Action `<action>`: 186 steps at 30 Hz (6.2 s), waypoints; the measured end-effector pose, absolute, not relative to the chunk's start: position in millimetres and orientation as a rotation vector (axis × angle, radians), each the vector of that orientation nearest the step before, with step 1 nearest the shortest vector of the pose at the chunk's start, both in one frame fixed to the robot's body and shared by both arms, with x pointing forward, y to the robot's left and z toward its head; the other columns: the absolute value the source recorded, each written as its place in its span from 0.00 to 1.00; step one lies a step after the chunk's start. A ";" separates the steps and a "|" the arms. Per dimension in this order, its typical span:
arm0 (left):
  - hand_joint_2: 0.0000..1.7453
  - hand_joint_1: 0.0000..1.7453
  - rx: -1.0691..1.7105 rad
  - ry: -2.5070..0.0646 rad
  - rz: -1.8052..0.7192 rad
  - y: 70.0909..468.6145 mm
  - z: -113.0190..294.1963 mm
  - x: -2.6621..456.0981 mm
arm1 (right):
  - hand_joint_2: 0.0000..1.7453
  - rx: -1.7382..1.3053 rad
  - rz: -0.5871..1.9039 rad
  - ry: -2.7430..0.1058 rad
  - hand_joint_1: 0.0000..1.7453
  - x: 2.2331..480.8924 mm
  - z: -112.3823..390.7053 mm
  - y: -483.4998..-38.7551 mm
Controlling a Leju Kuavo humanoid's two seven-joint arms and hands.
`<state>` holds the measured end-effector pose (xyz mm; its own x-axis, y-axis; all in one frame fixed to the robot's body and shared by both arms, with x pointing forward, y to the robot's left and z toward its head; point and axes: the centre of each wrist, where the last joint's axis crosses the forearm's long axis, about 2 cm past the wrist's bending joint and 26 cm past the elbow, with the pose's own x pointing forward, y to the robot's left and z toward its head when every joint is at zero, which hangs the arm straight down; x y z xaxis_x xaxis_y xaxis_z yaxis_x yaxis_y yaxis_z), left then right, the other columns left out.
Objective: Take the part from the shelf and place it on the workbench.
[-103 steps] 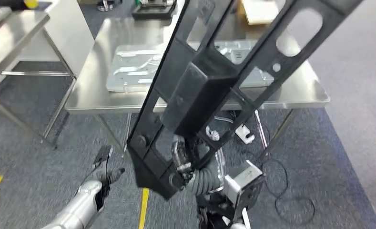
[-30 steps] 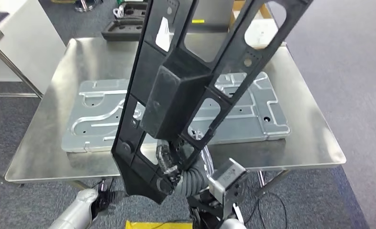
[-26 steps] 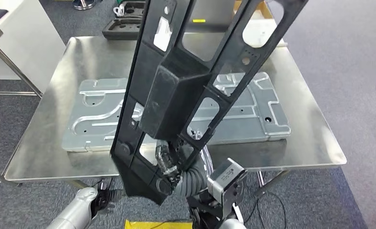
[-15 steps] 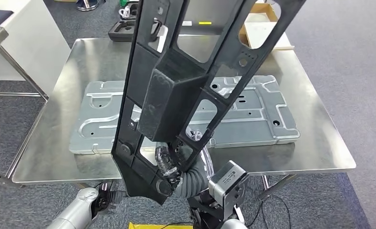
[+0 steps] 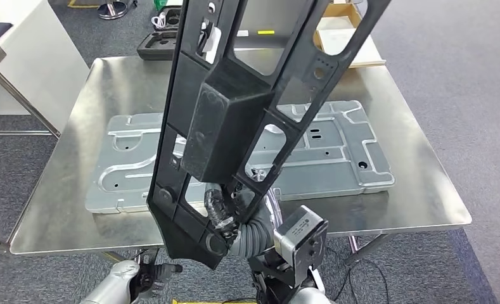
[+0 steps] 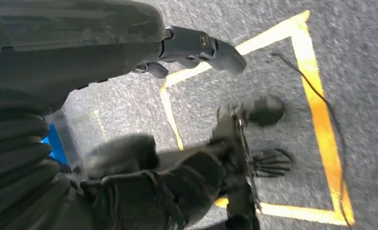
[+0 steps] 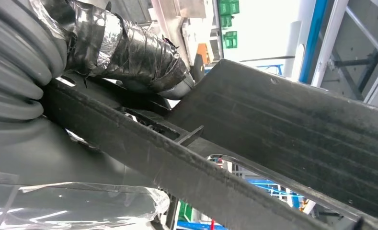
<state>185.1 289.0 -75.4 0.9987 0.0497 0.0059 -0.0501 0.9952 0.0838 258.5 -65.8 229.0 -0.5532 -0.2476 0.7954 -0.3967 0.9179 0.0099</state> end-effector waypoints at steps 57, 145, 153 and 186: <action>1.00 0.00 -0.105 0.013 -0.074 275.0 -73.4 189.7 | 1.00 -1.115 1.352 -1.410 1.00 472.6 284.4 -188.1; 0.00 0.00 0.080 0.074 0.040 303.7 -86.2 156.4 | 0.00 -0.874 0.065 -2.321 0.00 352.1 245.3 -243.9; 0.00 0.00 0.168 -0.012 0.204 314.9 -88.5 147.6 | 0.00 -0.879 0.068 -1.812 0.00 311.6 92.2 -299.1; 0.00 0.00 0.061 -0.081 -0.128 289.9 -75.4 185.7 | 0.00 -0.017 0.730 -0.299 0.00 108.1 -97.6 -249.1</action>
<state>185.7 289.9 -75.4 0.9886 -0.1296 0.0772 0.1247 0.9900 0.0657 108.1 -249.1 -97.6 0.7045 0.6594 0.2626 -0.6544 0.7467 -0.1192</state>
